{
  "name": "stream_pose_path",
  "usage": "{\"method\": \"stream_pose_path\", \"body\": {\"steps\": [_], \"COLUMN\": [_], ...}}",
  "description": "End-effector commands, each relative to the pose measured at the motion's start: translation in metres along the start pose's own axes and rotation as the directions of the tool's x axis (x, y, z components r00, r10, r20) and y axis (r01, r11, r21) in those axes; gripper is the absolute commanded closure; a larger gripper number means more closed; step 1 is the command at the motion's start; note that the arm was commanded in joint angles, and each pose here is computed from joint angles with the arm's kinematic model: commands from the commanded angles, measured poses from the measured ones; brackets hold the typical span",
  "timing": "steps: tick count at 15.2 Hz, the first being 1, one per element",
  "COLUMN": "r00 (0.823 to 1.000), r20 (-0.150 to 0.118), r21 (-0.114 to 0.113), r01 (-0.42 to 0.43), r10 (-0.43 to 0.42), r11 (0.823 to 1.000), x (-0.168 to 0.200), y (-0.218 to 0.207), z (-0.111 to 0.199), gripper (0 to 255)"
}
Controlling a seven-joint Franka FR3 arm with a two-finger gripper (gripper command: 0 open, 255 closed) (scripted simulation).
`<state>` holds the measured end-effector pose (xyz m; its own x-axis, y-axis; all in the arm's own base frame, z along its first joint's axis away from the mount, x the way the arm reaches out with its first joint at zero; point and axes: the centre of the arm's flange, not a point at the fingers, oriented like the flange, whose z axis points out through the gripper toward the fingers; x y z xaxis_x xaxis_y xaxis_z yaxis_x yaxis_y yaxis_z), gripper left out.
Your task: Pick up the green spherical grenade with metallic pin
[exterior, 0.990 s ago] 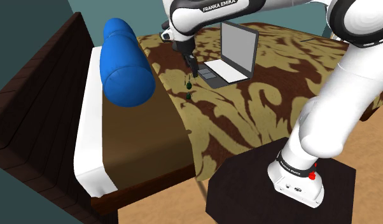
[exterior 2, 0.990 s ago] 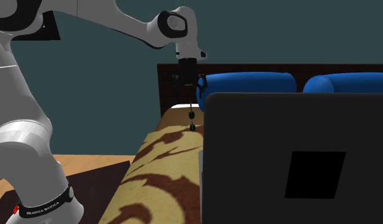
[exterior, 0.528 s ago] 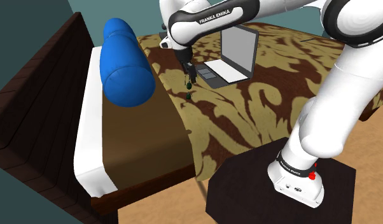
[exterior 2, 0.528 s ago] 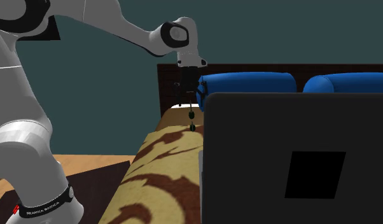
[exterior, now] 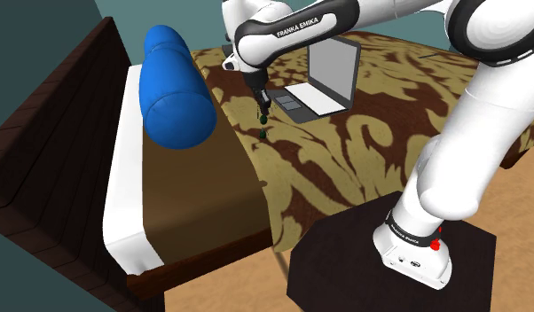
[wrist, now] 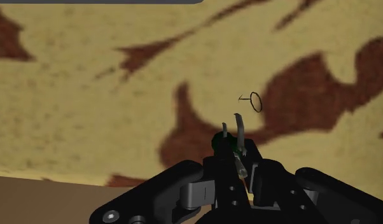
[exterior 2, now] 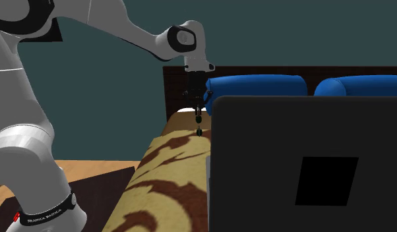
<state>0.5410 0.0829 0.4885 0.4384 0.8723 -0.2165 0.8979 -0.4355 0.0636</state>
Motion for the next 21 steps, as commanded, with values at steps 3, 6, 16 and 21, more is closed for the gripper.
{"method": "stream_pose_path", "body": {"steps": [3, 6, 16, 21], "r00": [1.0, 1.0, 1.0, 1.0], "r20": [0.0, 0.0, 0.0, 0.0], "r21": [0.0, 0.0, 0.0, 0.0], "r01": [0.0, 0.0, 0.0, 0.0], "r10": [0.0, 0.0, 0.0, 0.0], "r11": [1.0, 1.0, 1.0, 1.0], "x": [0.0, -0.003, -0.015, -0.018], "y": [0.0, 0.0, 0.004, 0.005], "z": [0.0, -0.01, -0.062, -0.078], "gripper": [255, 255, 255, 255]}}
